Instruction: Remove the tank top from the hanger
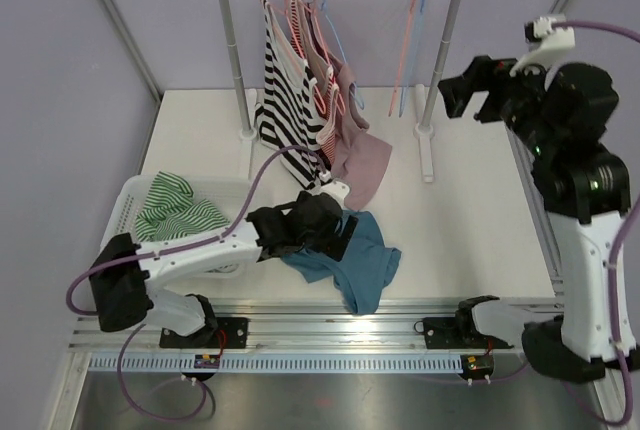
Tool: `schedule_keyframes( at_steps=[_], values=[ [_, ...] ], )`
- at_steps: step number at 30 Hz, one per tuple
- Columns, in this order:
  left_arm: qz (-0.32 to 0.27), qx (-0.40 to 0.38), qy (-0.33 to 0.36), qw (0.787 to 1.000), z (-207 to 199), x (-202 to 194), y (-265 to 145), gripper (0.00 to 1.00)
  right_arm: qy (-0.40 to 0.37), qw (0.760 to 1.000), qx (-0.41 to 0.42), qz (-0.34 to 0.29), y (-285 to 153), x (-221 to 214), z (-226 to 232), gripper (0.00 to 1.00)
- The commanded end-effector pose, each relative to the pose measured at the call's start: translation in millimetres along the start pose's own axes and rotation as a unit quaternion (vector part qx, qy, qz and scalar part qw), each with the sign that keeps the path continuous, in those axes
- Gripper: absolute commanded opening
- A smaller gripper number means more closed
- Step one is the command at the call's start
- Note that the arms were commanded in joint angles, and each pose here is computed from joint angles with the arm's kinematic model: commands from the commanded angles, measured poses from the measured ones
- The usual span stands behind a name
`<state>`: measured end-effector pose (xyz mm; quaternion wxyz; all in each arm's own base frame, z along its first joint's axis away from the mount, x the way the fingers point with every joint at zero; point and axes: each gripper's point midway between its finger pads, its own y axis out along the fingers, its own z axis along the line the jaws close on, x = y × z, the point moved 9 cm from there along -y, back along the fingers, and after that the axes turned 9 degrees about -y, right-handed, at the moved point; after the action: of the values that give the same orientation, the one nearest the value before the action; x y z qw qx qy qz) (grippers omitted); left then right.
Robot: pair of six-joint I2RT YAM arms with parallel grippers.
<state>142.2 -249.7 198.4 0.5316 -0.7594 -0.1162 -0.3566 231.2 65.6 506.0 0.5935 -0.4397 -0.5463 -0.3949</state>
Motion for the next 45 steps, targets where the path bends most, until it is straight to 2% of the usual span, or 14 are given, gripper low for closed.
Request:
schedule_keyframes(
  at_steps=[1,2,7,13,16,17,18,20,21,28,32,34,40,45],
  values=[
    [-0.007,-0.048,0.004,0.999,-26,13,20,0.99,0.023,0.999,0.008,-0.024,-29,-15,6,0.99],
    [-0.001,-0.051,0.006,0.999,-30,12,27,0.99,0.022,0.999,0.021,-0.042,-50,-14,10,1.0],
    [0.052,-0.036,0.017,0.998,-36,-11,73,0.99,0.029,0.995,0.085,-0.048,-85,-34,24,0.99],
    [0.085,-0.02,0.013,0.996,-36,-37,107,0.97,0.042,0.987,0.139,-0.065,-102,-47,35,1.0],
    [0.11,-0.02,0.009,0.994,-34,-56,120,0.73,0.039,0.986,0.145,-0.074,-113,-48,37,0.99],
    [0.116,-0.019,0.004,0.993,-33,-60,121,0.47,0.037,0.986,0.144,-0.077,-115,-48,37,0.99],
    [0.116,-0.017,0.003,0.993,-33,-63,120,0.32,0.037,0.986,0.143,-0.078,-117,-48,37,0.99],
    [0.115,-0.017,-0.002,0.993,-31,-66,114,0.14,0.034,0.986,0.14,-0.083,-122,-47,37,1.0],
    [0.098,-0.024,-0.009,0.995,-32,-57,104,0.0,0.033,0.986,0.138,-0.085,-123,-47,37,1.0],
    [-0.014,0.053,-0.036,0.998,-11,-1,25,0.0,0.033,0.986,0.133,-0.097,-132,-46,37,0.99],
    [-0.099,0.096,-0.08,0.987,10,38,-29,0.0,0.034,0.986,0.132,-0.093,-130,-48,37,1.0],
    [-0.12,0.11,-0.097,0.982,25,46,-55,0.0,0.034,0.986,0.132,-0.093,-130,-49,37,1.0],
    [-0.17,0.199,-0.176,0.949,94,66,-110,0.0,0.034,0.986,0.134,-0.095,-130,-49,37,0.99],
    [-0.22,0.274,-0.251,0.902,156,68,-150,0.0,0.04,0.984,0.144,-0.096,-123,-55,38,1.0]
  ],
)
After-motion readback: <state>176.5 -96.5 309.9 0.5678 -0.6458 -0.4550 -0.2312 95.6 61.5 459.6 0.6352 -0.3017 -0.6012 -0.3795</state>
